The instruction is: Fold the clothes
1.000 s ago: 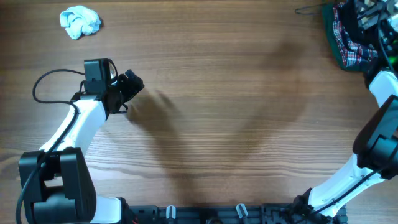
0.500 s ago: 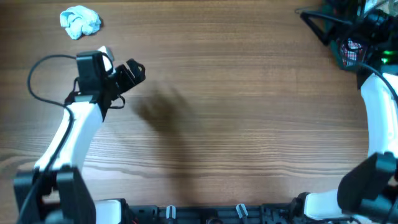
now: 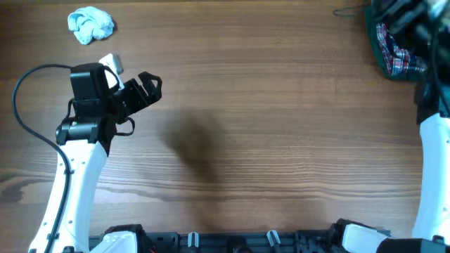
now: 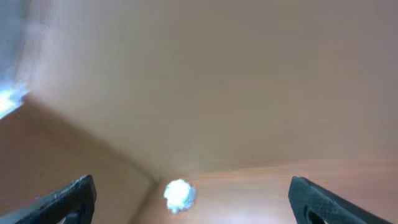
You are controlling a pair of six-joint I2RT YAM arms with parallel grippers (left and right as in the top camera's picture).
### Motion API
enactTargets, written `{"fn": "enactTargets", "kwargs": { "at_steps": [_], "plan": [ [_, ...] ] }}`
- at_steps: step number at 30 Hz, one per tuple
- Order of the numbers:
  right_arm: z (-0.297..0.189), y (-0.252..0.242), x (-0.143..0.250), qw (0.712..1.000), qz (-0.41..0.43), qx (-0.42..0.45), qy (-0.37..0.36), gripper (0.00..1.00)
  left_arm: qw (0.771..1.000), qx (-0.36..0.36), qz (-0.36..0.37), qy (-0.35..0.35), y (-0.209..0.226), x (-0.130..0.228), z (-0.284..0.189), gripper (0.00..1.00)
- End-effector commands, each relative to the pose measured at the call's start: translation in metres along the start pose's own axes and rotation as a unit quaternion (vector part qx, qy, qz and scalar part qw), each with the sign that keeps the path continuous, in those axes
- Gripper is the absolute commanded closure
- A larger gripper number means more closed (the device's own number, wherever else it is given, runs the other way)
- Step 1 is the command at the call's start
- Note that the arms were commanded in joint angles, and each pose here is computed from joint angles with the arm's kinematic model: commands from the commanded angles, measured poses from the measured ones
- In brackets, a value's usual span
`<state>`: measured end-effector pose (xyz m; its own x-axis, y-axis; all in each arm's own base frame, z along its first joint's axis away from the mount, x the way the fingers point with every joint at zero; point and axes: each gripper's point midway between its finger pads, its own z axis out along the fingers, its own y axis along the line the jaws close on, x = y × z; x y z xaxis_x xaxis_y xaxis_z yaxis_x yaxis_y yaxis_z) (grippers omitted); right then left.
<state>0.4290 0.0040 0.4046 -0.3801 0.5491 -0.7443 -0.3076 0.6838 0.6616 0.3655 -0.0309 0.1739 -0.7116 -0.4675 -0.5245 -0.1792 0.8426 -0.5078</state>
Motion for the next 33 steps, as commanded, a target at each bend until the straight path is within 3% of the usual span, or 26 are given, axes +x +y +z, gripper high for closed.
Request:
{"fn": "enactTargets", "kwargs": {
  "at_steps": [1,11,15,23,27,30,33],
  "plan": [
    [-0.026,-0.035,0.01,0.986,-0.08,0.143,0.003,0.01,1.0,0.009,0.015,-0.008,-0.006,-0.005,-0.007,0.0],
    [-0.14,-0.048,0.102,0.924,-0.065,0.346,0.147,0.0,1.0,-0.003,0.012,-0.004,-0.001,-0.003,-0.006,0.0],
    [-0.172,-0.034,0.118,0.913,-0.083,0.365,0.162,0.0,1.0,-0.005,0.011,-0.001,0.0,-0.002,-0.006,0.0],
    [-0.242,0.045,0.101,0.917,-0.202,0.343,0.003,0.0,1.0,-0.005,0.011,-0.001,0.0,-0.002,-0.006,0.0],
    [-0.255,0.047,0.115,0.917,-0.193,0.35,0.006,0.0,1.0,-0.005,0.011,-0.002,0.0,-0.002,-0.006,0.0],
    [-0.262,0.06,0.11,0.924,-0.174,0.338,-0.038,0.0,1.0,-0.005,0.011,-0.001,0.0,-0.002,-0.006,0.0],
    [-0.27,0.098,0.113,0.938,-0.206,0.267,-0.081,0.0,1.0,-0.004,0.011,-0.001,0.0,-0.002,-0.006,0.0]
  ]
}}
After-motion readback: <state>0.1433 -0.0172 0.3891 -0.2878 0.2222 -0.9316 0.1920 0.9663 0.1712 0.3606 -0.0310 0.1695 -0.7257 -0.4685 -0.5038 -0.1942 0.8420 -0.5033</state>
